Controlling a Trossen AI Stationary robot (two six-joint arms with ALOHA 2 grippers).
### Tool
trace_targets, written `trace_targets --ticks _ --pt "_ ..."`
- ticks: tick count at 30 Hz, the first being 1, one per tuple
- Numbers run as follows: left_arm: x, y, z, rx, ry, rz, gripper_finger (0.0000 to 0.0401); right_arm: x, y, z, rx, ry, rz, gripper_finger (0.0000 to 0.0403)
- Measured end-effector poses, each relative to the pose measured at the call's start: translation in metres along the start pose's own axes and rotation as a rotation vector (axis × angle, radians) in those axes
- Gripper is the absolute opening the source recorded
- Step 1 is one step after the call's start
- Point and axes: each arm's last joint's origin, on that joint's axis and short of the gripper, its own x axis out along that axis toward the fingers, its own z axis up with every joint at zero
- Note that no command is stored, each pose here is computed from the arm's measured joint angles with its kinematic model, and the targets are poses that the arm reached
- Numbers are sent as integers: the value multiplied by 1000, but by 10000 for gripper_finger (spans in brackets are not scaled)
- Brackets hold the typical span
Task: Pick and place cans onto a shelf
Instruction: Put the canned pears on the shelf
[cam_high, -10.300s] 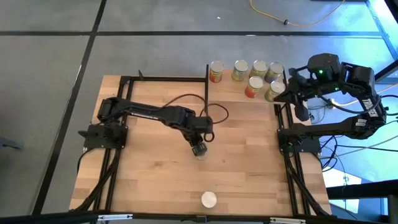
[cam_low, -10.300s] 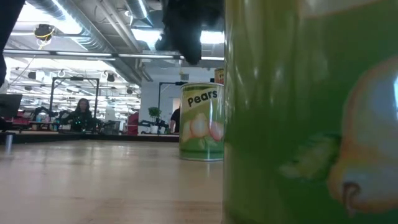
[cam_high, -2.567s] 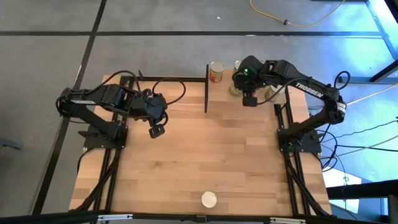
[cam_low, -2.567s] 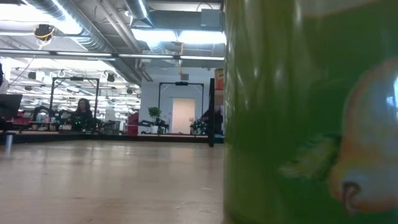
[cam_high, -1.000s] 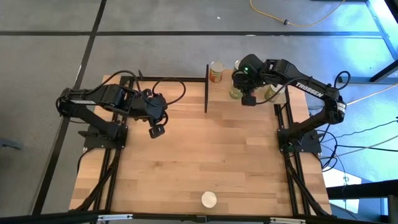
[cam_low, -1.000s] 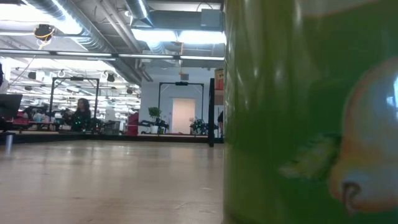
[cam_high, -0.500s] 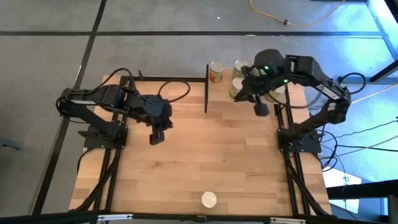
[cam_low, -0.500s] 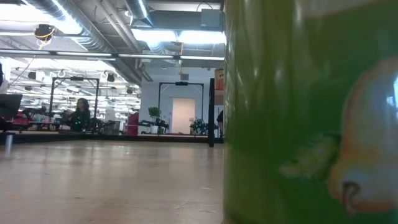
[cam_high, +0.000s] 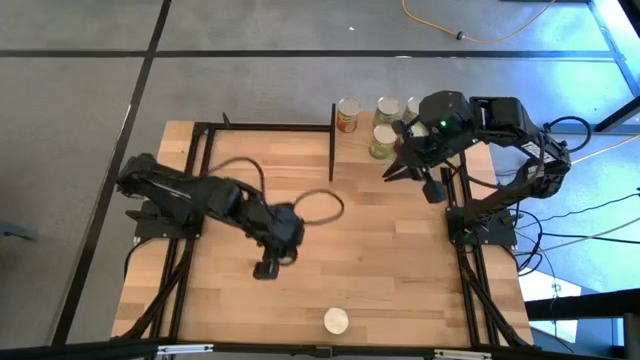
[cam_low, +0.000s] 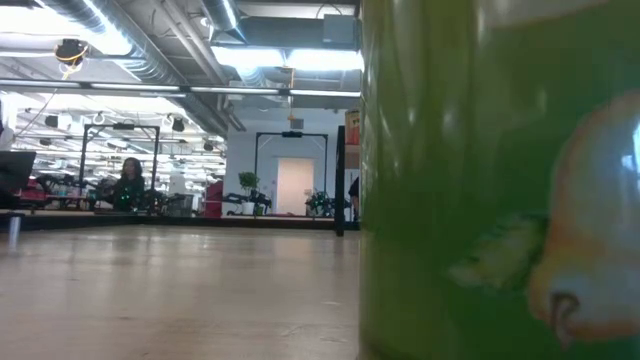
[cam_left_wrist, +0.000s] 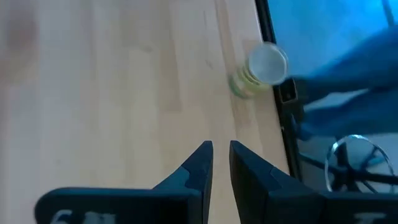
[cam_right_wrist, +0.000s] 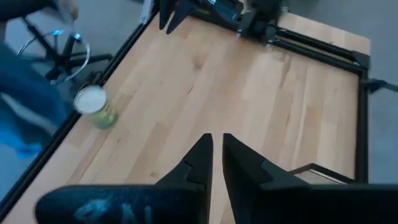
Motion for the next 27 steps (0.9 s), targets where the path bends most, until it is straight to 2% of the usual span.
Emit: trace_targets --ticks 7,16,23,27 --pt "52 -26 15 -74 -60 -69 47 -3 17 -8 -20 93 76 39" --pt "108 -45 18 -113 -62 -105 43 -14 34 -9 -66 80 116 40" --pt "119 -46 16 -128 -46 -100 3 -20 37 -11 -71 67 115 40" --pt "119 -45 17 -212 -52 -97 11 -21 37 -11 -72 65 114 40"
